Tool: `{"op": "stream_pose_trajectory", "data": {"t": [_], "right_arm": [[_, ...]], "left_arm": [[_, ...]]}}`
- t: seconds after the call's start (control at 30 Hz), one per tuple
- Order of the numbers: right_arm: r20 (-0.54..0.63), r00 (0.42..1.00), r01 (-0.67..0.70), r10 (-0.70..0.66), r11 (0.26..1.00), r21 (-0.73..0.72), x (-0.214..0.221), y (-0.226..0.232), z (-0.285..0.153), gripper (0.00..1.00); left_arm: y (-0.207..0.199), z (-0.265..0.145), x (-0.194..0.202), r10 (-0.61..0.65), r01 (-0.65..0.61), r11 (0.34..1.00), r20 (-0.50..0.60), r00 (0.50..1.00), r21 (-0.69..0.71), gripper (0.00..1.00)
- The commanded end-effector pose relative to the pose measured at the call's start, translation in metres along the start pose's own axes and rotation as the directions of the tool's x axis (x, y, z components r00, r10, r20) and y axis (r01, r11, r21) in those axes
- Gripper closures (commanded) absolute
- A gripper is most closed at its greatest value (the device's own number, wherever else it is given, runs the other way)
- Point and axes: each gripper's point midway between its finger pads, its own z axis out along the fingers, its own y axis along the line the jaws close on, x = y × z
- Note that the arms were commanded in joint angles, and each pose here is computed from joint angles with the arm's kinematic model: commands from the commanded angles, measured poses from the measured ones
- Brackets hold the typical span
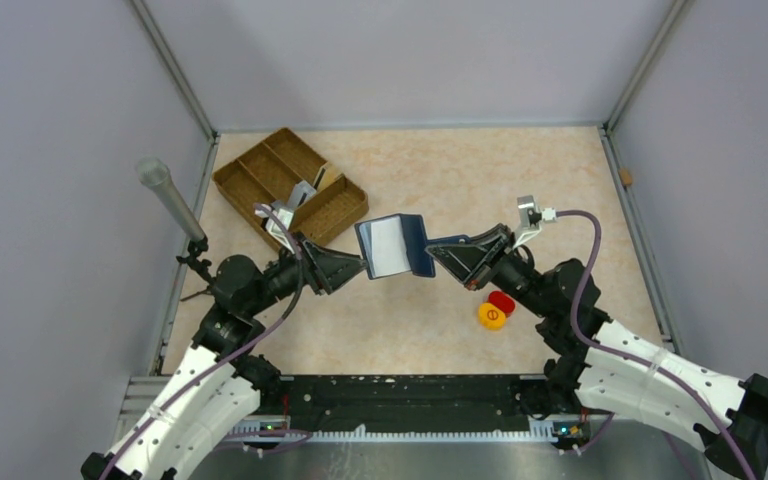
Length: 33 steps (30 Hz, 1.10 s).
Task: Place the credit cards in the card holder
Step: Open the card holder at the center of the board.
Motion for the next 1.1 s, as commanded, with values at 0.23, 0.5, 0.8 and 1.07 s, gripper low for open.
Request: {"op": "stream_pose_trajectory", "data": {"t": [0.23,0.5,0.8,1.07], "right_arm": [[0.046,0.999,-0.003,0.008,0.994,-0.107,-0.015,0.026,-0.002,1.0],[0.045,0.999,-0.007,0.013,0.992,-0.125,-0.015,0.03,-0.003,1.0],[0.041,0.999,-0.013,0.019,0.99,-0.144,-0.014,0.033,-0.002,1.0],[0.033,0.999,-0.027,0.032,0.986,-0.165,-0.012,0.036,-0.002,1.0]], "left_arm": [[-0.01,0.006,-0.007,-0.003,0.001,0.998,0.029,1.0,0.07,0.56],[-0.007,0.012,-0.008,-0.021,0.019,0.997,0.03,0.999,0.068,0.63],[-0.009,0.014,-0.008,-0.027,0.024,0.995,0.028,0.999,0.098,0.71],[-0.021,0.019,-0.008,-0.03,0.028,0.982,0.008,1.0,0.185,0.7]]}}
